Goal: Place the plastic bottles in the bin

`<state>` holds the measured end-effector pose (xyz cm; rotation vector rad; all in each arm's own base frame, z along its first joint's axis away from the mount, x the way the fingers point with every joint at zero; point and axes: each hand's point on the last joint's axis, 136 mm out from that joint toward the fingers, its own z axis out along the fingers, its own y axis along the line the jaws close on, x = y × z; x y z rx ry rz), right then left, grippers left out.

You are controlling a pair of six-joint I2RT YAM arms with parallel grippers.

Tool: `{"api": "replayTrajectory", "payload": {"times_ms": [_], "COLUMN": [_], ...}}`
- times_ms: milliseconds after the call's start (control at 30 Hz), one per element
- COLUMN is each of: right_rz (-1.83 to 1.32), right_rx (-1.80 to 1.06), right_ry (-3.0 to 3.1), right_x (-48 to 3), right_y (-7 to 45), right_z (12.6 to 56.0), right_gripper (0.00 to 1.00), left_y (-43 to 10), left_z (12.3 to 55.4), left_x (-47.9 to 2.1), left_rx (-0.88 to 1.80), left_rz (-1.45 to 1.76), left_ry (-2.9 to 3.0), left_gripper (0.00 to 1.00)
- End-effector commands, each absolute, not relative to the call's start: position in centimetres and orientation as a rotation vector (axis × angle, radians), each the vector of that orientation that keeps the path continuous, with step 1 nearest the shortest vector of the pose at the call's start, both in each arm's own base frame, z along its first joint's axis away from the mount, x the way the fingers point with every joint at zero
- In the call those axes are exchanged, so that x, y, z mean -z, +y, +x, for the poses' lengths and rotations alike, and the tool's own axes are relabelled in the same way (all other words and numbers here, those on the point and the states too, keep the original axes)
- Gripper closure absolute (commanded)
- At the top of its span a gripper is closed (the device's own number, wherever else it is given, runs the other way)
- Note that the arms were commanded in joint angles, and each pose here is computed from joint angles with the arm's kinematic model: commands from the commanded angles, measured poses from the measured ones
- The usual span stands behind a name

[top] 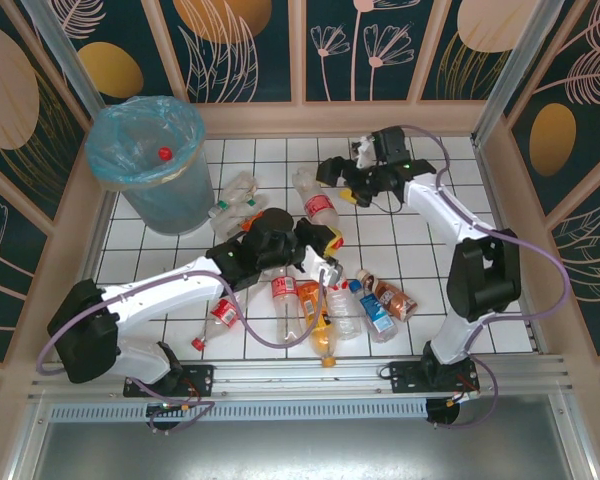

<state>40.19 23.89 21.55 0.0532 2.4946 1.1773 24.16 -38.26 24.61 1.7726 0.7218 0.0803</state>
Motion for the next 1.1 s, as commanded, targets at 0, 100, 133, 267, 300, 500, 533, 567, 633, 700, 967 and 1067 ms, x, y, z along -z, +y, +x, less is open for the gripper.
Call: {"api": "replayTrajectory", "payload": {"times_ms": [0,100,133,267,300,500,533,567,633,700,967,1067], "right_rz": [0.108,0.188,0.217,0.272,0.276,0.28,0.278,0.273,0.254,0.234,0.141,0.108], "right_rx": [-1.08,-1.038,-1.017,-0.947,-0.937,-0.978,-0.986,-0.99,-0.996,-1.0,-0.975,-0.969], "right_ry": [2.264,2.123,2.078,1.94,1.924,1.963,1.98,1.994,2.016,2.033,2.074,2.09], "right_x": [-28.4,-31.4,-32.2,-34.9,-35.2,-33.8,-33.2,-32.7,-32.0,-31.6,-31.5,-31.4], "right_y": [20.3,17.0,15.8,13.2,12.9,13.8,14.1,14.5,15.4,16.2,18.8,19.6], "right_z": [42.3,43.1,43.2,43.1,43.1,43.3,43.4,43.4,43.4,43.4,43.5,43.5], "right_gripper": [0.01,0.01,0.01,0.01,0.01,0.01,0.01,0.01,0.01,0.01,0.02,0.02], "left_y": [-37.9,-37.0,-36.5,-33.9,-33.2,-26.0,-24.3,-22.8,-20.1,-17.4,-7.3,-3.6], "left_z": [24.0,24.4,25.0,26.7,27.1,30.7,31.6,32.3,34.0,35.8,40.8,42.2], "left_x": [-32.6,-37.1,-38.8,-45.0,-46.3,-54.5,-55.3,-56.0,-56.8,-57.3,-57.7,-56.9], "left_rx": [0.016,0.091,0.111,0.149,0.155,0.234,0.206,0.179,0.153,0.145,0.122,0.119], "left_rz": [1.514,1.334,1.255,0.989,0.931,0.518,0.44,0.368,0.258,0.167,-0.115,-0.202], "left_ry": [0.779,0.87,0.915,1.041,1.062,1.171,1.182,1.193,1.224,1.258,1.315,1.336], "left_gripper": [1.0,1.0,1.0,1.0,1.0,1.0,1.0,1.0,1.0,1.0,1.0,1.0]}}
